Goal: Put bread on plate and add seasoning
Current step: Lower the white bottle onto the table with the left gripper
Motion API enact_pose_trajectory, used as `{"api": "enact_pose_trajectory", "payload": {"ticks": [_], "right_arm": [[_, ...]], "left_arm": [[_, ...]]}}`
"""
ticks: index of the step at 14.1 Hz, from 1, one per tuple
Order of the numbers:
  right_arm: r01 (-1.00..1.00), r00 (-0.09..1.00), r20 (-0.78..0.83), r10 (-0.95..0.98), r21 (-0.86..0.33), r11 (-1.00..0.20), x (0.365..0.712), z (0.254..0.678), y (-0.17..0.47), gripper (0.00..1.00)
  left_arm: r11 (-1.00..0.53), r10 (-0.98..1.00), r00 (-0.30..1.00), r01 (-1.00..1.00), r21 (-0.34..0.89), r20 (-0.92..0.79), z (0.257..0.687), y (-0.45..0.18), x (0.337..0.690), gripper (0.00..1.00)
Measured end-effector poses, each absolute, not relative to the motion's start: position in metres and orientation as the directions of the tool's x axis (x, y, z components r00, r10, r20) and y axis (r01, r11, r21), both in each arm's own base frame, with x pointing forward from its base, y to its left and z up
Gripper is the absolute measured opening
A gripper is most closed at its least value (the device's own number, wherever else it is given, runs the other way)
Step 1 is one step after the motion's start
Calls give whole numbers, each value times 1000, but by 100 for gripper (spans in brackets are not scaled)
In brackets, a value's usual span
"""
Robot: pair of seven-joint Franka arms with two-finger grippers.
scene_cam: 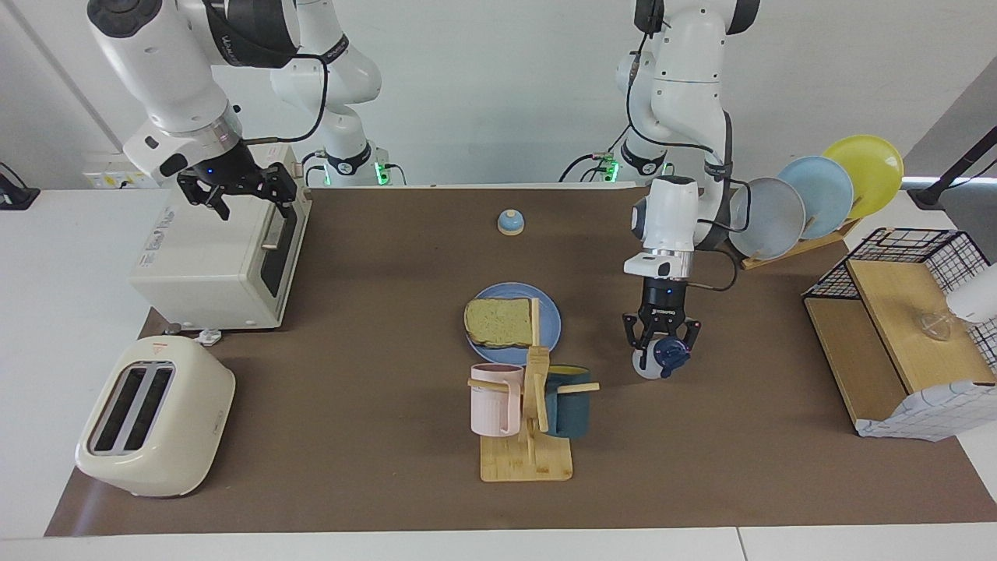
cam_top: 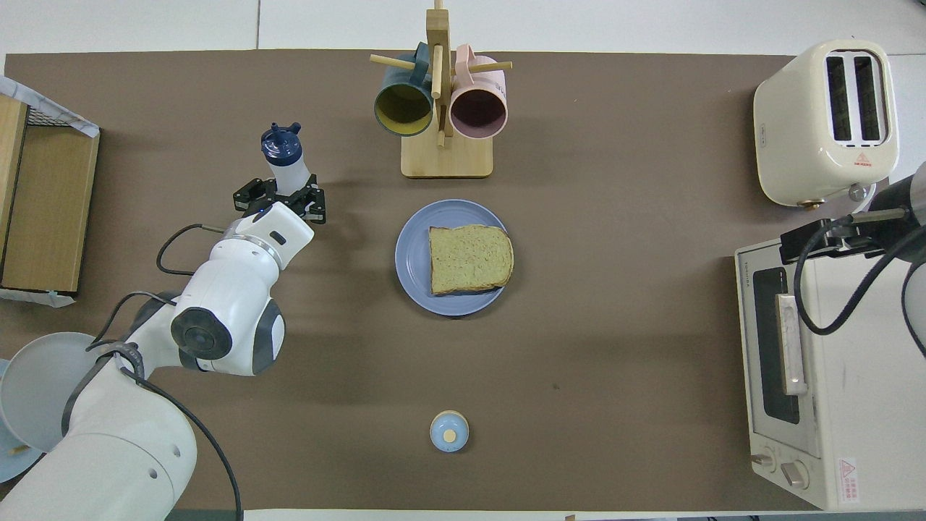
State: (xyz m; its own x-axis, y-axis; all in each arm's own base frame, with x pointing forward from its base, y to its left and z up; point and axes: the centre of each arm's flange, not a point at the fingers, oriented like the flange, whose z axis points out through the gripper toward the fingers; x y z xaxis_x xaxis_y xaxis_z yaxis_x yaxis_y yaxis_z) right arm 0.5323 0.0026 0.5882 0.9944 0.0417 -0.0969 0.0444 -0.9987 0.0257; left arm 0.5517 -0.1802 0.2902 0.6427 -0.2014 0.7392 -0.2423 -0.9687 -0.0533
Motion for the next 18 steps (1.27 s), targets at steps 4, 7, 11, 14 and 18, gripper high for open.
{"api": "enact_pose_trajectory", "payload": {"ticks": [4,7,11,14,18], "right_arm": [[44,994,-97,42,26,-999,532,588,3,100],[44,994,-97,42,26,-999,532,588,3,100],[44,994,-97,42,26,-999,532,588,3,100],[44,994,-97,42,26,-999,532,588,3,100],[44,994,-97,42,26,-999,532,588,3,100]], "left_arm": [[-966,-214,636,-252,-62,741,289,-182,556,47],[-962,-229,634,-263,-72,739,288,-182,556,45],[-961,-233,633,-266,-76,738,287,-180,557,41],[-961,-233,633,-266,-76,738,287,-180,557,43],[-961,-236,646,-264,-77,726,280,-177,552,73]]}}
